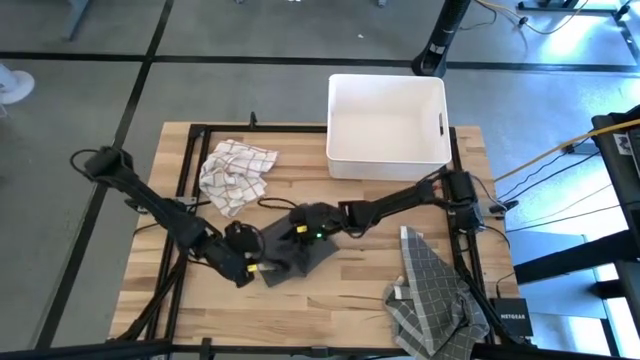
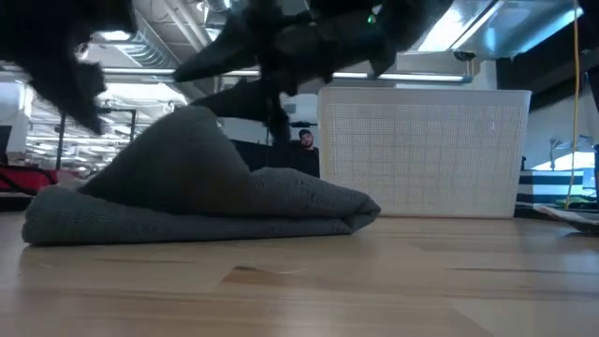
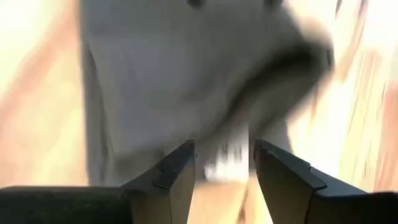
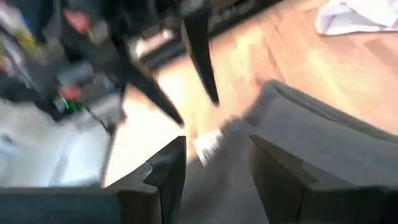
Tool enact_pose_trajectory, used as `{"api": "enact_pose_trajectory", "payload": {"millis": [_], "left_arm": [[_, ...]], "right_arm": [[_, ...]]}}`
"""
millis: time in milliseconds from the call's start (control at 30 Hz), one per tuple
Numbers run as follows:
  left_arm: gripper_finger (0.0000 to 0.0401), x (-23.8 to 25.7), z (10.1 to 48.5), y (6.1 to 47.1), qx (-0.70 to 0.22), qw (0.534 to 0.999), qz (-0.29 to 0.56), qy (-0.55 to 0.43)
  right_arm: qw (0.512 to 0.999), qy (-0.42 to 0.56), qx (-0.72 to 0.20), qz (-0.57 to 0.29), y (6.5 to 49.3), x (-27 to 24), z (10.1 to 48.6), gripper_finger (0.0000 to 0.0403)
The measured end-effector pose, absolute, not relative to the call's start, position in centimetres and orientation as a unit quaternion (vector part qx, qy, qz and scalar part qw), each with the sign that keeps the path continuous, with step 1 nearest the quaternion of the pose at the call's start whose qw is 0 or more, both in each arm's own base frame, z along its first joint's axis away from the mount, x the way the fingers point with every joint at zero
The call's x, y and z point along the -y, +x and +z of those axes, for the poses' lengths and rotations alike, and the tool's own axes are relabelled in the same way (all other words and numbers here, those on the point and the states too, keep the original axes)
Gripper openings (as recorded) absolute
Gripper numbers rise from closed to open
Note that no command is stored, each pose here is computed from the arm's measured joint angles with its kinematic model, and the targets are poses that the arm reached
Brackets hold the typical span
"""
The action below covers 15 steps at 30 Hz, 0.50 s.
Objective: Fold towel
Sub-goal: Fold the gray towel
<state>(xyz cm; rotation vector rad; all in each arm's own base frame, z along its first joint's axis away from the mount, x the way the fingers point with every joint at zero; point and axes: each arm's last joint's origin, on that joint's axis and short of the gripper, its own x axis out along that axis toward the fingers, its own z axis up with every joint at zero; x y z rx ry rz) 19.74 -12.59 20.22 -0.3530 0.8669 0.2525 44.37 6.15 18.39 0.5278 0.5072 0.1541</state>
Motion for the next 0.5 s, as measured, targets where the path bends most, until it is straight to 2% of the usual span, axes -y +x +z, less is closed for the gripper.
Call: {"api": "enact_pose_trajectory", "payload": {"millis": [167, 267, 500], "left_arm": [[0.0155, 13.1, 20.5, 21.0, -0.368, 0.913, 0.096, -0.148], [0.0155, 13.4, 20.2, 22.1, -0.352, 0.926, 0.072, -0.118], [0.0155, 14.2, 18.2, 24.1, -0.355, 0.933, 0.021, -0.051]], "right_arm": [[0.932, 0.126, -0.335, 0.054, 41.8, -6.2, 20.1, 0.0174], [0.924, 0.050, -0.377, 0.029, 40.6, -7.0, 19.7, 0.0175], [0.931, -0.024, -0.361, 0.053, 39.4, -8.9, 17.0, 0.0175]]}}
